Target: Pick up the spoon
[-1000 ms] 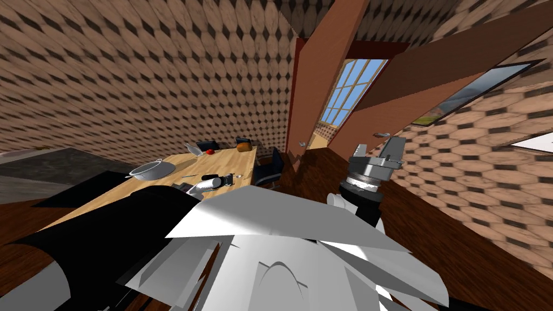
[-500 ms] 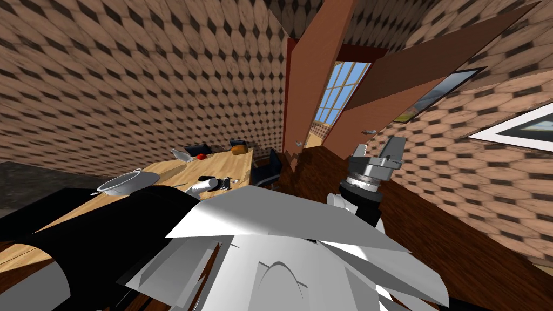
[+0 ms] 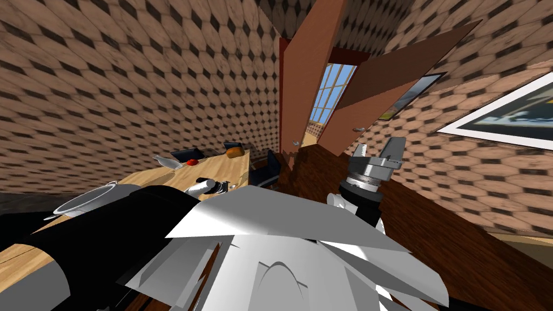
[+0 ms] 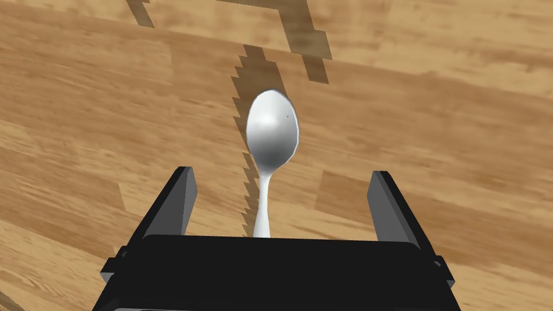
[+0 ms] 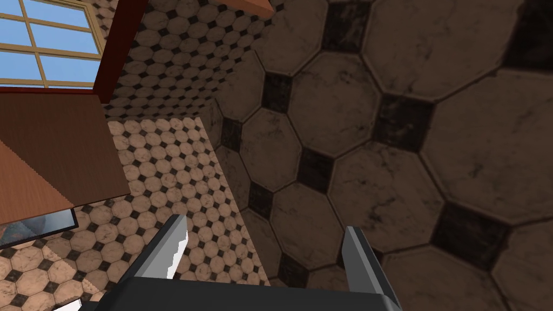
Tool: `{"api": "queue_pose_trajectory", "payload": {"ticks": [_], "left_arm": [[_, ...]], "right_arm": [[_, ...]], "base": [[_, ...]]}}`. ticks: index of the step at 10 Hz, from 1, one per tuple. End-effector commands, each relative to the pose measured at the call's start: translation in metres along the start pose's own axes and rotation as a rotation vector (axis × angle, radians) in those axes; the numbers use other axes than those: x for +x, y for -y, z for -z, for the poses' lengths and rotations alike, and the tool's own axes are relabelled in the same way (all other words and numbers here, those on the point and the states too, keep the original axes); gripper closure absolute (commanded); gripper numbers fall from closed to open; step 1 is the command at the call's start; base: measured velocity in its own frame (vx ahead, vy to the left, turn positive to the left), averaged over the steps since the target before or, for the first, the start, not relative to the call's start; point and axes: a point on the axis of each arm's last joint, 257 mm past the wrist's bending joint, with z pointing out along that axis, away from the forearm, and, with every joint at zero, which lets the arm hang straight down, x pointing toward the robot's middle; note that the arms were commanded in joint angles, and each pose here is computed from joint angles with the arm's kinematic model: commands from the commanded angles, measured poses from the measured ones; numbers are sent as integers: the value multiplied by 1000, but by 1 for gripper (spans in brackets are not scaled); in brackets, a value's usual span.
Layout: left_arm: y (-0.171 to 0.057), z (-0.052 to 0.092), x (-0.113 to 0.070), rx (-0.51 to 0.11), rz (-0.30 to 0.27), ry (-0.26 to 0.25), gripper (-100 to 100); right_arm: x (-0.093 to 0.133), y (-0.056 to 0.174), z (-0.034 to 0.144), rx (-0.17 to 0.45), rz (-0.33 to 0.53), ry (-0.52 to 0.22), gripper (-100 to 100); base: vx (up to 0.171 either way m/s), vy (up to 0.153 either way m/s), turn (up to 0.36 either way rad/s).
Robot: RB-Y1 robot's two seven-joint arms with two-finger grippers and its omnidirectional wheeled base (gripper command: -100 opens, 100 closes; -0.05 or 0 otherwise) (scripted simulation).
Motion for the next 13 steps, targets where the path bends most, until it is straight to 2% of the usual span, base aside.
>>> {"api": "queue_pose_trajectory", "payload": {"ticks": [1, 5, 6, 7, 8, 9, 10, 11, 13], "left_arm": [[-15, 1, -9, -57, 49, 4, -100], [-45, 1, -22, -159, 144, 11, -100], [-39, 1, -19, -141, 128, 10, -100], [-41, 1, -20, -146, 131, 10, 0], [-49, -12, -15, -146, 136, 13, -100], [-52, -17, -14, -146, 138, 13, -100], [-50, -14, -15, -148, 135, 12, -100], [-50, -15, -15, -146, 136, 13, 100], [-50, -15, -15, -146, 136, 13, 100]], "right_arm": [[0, 0, 0, 0, 0, 0, 0], [0, 0, 0, 0, 0, 0, 0], [0, 0, 0, 0, 0, 0, 0], [0, 0, 0, 0, 0, 0, 0], [0, 0, 0, 0, 0, 0, 0], [0, 0, 0, 0, 0, 0, 0], [0, 0, 0, 0, 0, 0, 0], [0, 0, 0, 0, 0, 0, 0], [0, 0, 0, 0, 0, 0, 0]], "base": [[17, 81, -217], [7, 72, -167], [-1, 43, -30], [0, 7, 4], [5, 30, -41], [4, 45, -39], [1, 19, -9], [0, 0, 0], [0, 0, 0]]}}
